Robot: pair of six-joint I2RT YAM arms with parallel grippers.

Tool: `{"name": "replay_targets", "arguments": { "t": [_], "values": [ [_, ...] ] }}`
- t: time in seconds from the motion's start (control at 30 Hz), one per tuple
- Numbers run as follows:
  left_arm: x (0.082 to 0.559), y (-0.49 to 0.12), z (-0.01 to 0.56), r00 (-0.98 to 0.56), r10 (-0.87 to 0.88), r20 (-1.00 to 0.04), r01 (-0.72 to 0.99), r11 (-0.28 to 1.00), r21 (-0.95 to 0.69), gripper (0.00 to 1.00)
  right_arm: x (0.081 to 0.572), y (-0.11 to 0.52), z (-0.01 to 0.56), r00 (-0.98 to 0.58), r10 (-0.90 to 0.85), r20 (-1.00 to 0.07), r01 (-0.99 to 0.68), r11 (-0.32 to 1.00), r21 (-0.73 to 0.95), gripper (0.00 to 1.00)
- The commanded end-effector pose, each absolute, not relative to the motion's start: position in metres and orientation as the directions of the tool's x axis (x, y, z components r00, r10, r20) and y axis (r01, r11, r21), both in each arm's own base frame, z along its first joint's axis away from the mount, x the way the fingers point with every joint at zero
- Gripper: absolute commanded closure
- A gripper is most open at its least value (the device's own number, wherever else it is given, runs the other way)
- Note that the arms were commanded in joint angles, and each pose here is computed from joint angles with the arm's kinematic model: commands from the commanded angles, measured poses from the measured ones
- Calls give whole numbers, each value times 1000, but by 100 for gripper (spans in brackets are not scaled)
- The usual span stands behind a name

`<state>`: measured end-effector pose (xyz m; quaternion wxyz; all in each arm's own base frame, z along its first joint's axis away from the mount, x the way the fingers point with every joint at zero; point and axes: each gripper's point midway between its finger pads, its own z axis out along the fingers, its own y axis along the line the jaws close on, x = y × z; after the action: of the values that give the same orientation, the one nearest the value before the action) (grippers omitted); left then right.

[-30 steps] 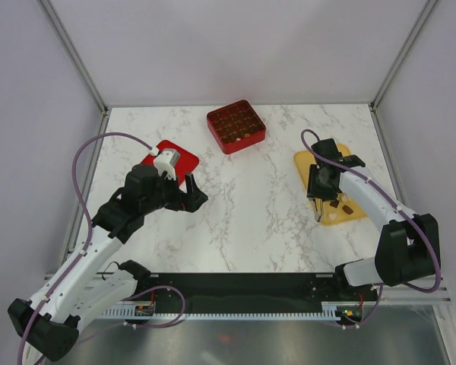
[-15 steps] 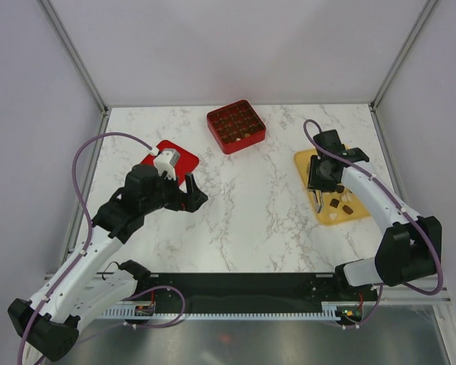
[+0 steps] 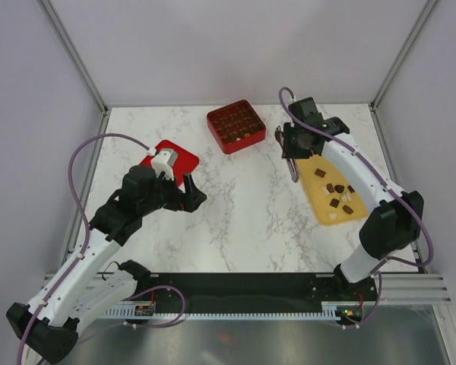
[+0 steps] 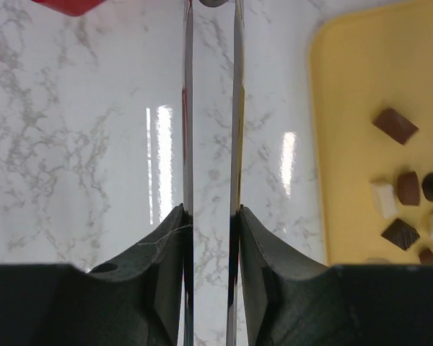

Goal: Pack the chocolate

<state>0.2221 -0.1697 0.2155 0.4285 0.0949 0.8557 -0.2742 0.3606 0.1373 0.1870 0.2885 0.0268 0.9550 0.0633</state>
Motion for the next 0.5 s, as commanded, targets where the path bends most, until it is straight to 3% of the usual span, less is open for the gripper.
{"name": "replay_targets", "arguments": {
  "t": [0.0,0.23,0.47],
  "values": [
    [228,-162,236,-535,-79,-841,413,844,-342,0,390,186,211,-787,52,-614,-76,981,181,64],
    [227,-153,244,-496,-107,-862,393,857,-332,0,424,273,197,-749,-20,-662,-219,951,218,63],
    [228,-154,242,-500,-105,-859,390,859,-332,0,441,306,173,-747,-57,-662,-263,940,216,62]
  ]
}}
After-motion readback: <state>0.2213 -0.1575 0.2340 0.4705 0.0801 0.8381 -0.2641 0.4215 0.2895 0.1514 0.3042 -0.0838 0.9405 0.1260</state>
